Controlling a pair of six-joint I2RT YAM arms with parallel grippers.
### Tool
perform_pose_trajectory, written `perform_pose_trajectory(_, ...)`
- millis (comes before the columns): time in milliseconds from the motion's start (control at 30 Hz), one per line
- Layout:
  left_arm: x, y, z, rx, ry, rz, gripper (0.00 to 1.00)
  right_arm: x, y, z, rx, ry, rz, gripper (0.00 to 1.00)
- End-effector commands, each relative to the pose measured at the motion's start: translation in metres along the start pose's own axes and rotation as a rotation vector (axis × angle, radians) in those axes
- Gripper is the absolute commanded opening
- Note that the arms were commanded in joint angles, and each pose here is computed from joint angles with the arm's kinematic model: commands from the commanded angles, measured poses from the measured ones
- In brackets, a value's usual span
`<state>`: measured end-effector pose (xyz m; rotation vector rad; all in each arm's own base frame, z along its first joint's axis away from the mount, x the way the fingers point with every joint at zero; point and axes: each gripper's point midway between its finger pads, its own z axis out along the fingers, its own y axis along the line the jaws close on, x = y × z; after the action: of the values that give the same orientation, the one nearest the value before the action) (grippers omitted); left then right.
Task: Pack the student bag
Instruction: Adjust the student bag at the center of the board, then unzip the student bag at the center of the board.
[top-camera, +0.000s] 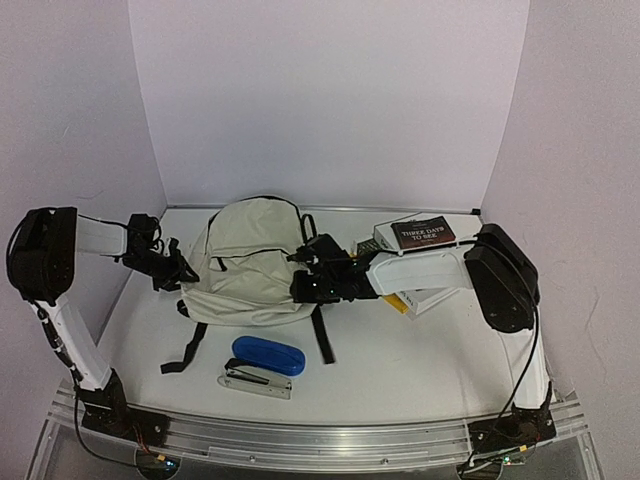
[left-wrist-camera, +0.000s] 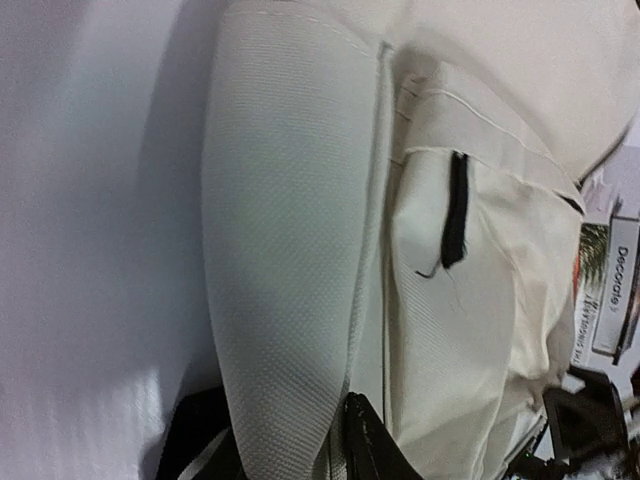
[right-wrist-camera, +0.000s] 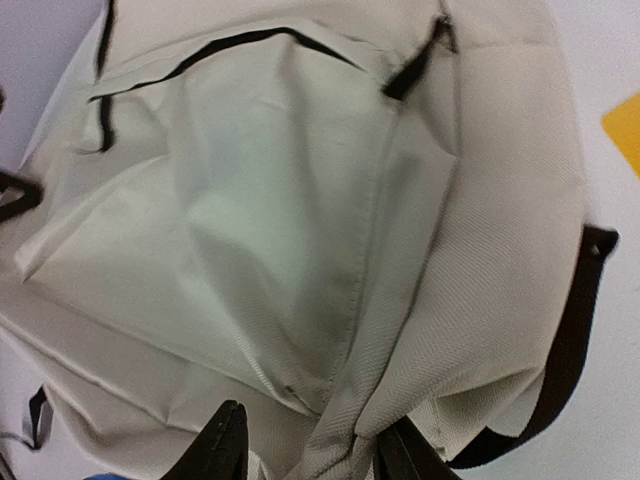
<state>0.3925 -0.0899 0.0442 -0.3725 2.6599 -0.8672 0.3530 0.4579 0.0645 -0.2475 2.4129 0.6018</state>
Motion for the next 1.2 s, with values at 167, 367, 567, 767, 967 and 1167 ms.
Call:
perform_pose_trajectory(167, 0.047, -0.076, -0.035, 0.180, 0.055, 0.103, 0.36, -0.060, -0.060, -0.036, 0.114, -0.127, -0.025, 0.44)
perform_pose_trajectory(367, 0.036, -0.070, -0.059, 0.058, -0.023, 0.106, 0.70, -0.085, -0.040, -0.085, 0.079, -0.183, -0.078, 0.60)
perform_pose_trajectory(567, 0.015, -0.073, -0.057, 0.061, -0.070, 0.096, 0.78, -0.084, 0.009, -0.098, -0.017, -0.178, -0.122, 0.67)
perform_pose_trajectory(767, -0.010, -0.053, -0.025, 0.059, -0.035, 0.002, 0.73, -0.077, 0.053, -0.066, -0.134, -0.123, -0.123, 0.65)
perform_pose_trajectory(967, -0.019, -0.045, -0.001, 0.064, -0.008, -0.011, 0.73, -0.070, 0.082, -0.028, -0.223, -0.073, -0.135, 0.62)
perform_pose_trajectory(1167, -0.019, -0.048, 0.024, 0.160, 0.044, -0.034, 0.57, -0.068, 0.091, -0.001, -0.246, -0.069, -0.153, 0.63)
